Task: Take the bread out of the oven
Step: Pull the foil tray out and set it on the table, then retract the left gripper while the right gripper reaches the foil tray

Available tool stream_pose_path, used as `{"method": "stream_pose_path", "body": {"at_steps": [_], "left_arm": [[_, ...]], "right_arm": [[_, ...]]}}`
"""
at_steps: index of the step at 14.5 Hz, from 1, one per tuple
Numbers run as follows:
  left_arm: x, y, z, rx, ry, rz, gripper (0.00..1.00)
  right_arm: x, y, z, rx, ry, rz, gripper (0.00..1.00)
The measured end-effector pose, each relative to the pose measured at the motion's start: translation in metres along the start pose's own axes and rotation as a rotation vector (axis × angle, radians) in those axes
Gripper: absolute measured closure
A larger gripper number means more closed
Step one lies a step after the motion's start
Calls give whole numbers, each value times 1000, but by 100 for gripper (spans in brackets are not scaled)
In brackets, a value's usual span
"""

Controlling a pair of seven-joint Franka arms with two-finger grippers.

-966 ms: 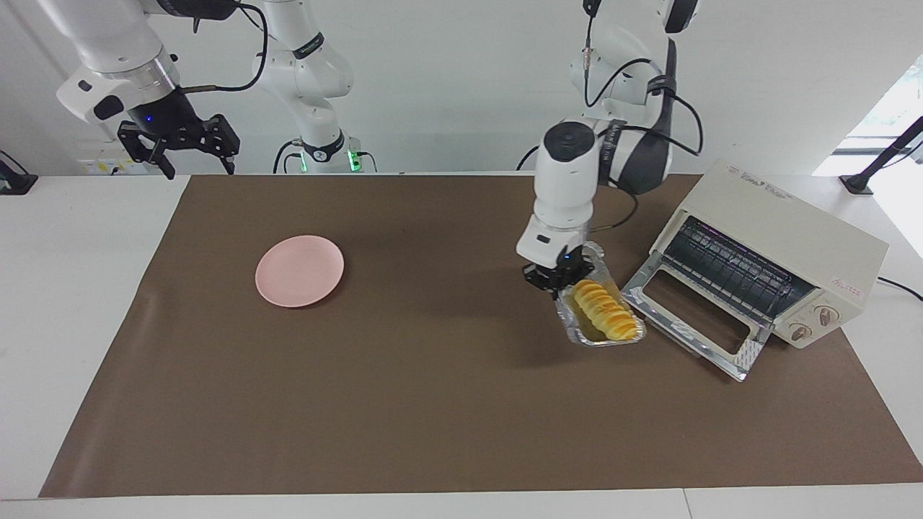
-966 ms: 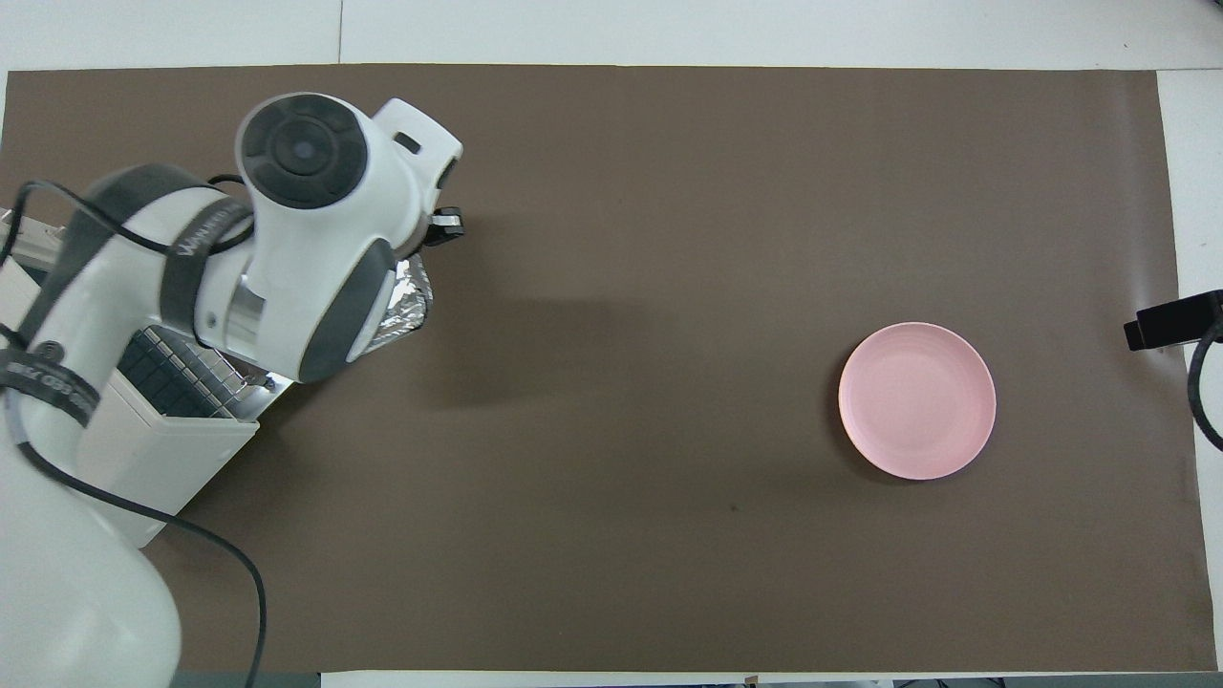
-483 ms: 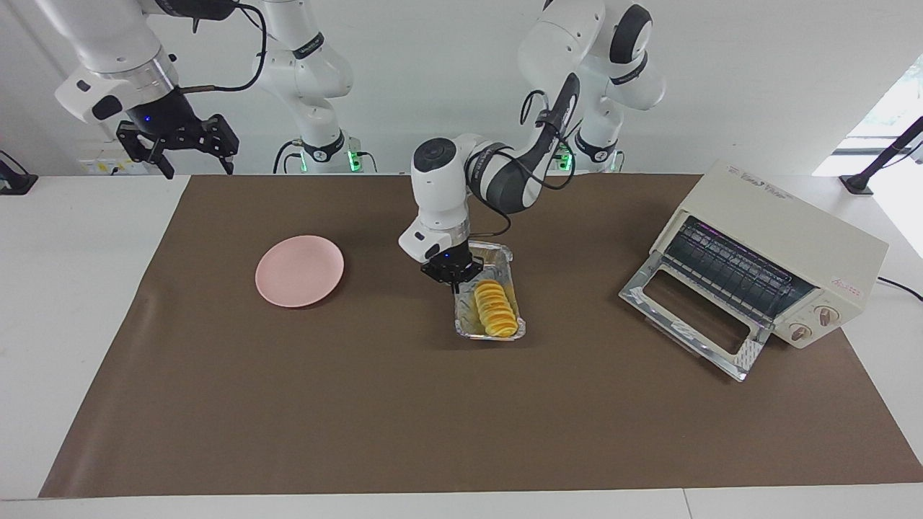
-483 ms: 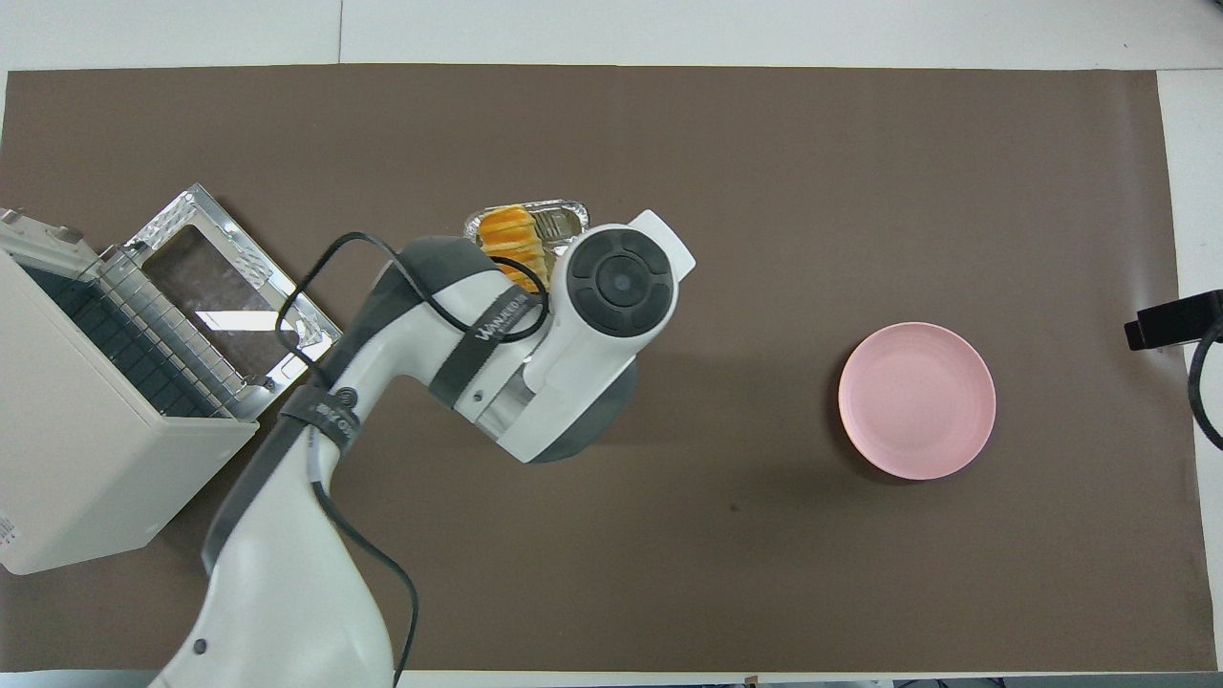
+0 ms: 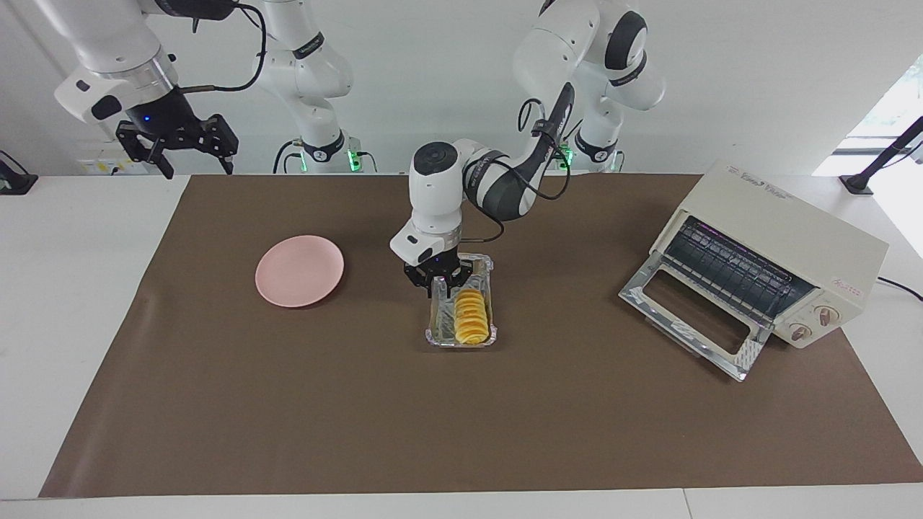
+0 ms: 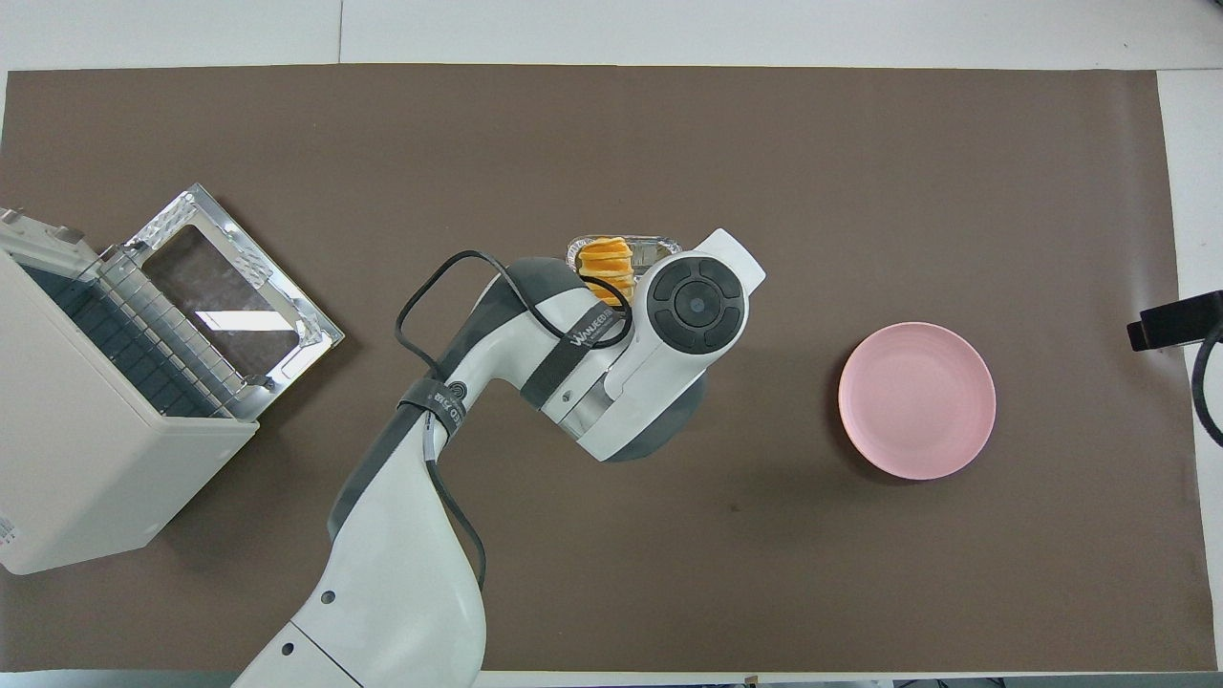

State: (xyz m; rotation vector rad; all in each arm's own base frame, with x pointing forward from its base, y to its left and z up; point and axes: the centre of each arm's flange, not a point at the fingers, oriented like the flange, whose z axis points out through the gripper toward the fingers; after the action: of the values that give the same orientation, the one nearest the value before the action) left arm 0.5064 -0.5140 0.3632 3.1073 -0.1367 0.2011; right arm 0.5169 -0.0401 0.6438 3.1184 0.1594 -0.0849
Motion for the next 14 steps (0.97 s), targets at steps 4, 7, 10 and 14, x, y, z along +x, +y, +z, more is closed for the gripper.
{"method": "stream_pose_path", "body": {"at_steps": [4,7,10,14], "left_arm": [[44,-63,-38,28,14,-126,4],[94,-191,-108,62,-7,-280,0],[104,-297,-158,85,-71,-297,0],[82,-396,-201,112,-213,-278,0]], "right_arm": [[3,-15,1,-2,3,39,0],[18,-72,16,-8,35,86,0],[37,-146,48,-3,64,134,0],[79,-222,121,18,73,199,0]]}}
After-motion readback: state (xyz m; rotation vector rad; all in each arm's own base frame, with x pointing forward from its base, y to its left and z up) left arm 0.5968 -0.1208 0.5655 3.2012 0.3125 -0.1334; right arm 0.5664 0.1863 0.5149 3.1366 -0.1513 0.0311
